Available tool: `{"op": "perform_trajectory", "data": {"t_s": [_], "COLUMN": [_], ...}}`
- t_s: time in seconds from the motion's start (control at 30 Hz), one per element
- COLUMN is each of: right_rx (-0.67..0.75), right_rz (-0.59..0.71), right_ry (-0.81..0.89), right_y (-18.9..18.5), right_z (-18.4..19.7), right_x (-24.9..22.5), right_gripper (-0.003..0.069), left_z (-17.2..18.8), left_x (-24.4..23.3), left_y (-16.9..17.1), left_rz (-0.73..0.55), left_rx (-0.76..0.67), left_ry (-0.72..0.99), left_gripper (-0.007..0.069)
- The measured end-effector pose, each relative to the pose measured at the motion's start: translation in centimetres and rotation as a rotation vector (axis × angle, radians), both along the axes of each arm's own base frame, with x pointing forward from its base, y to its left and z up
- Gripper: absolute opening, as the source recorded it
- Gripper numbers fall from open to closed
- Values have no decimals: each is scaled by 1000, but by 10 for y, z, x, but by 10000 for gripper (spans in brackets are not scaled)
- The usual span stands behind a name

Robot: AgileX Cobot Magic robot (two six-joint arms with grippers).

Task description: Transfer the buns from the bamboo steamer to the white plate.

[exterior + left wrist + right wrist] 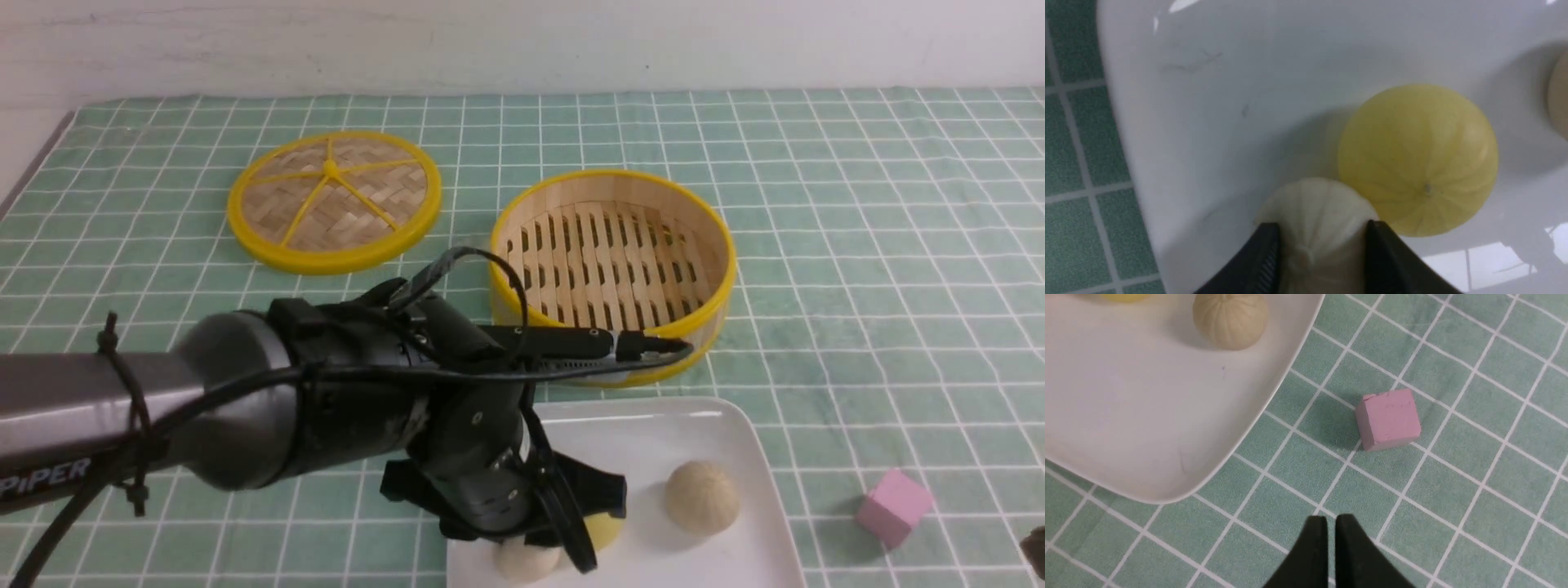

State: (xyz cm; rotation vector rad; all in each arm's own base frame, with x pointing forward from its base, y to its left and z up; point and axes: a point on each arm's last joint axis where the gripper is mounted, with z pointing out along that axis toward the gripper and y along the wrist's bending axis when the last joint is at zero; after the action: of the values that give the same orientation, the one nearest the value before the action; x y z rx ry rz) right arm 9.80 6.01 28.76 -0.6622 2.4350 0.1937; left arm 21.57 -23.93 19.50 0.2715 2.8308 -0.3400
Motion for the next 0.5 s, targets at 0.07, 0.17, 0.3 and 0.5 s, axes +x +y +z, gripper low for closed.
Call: {"op": "perform_trajectory", "data": {"t_s": [0.07, 0.17, 0.3, 0.5], "right_rx": [-4, -1, 57, 198], "right_rz": [-2, -8, -13, -8], "right_ry": [6, 7, -77, -262], "right_y": [-1, -7, -26, -56], "right_z": [7, 23, 45, 54], "right_x": [-2, -10, -38, -85], "right_gripper": [-9, -15, -15, -15], "left_z": [3, 17, 45, 67], "left_x": [1, 2, 3, -1], "left_y": [-1, -1, 5, 14], "left_rz": [1, -10, -36, -48], "left_rx": [-6, -19, 7, 22], "left_ry": [-5, -42, -102, -154], "left_gripper": [358, 395, 407, 409]}}
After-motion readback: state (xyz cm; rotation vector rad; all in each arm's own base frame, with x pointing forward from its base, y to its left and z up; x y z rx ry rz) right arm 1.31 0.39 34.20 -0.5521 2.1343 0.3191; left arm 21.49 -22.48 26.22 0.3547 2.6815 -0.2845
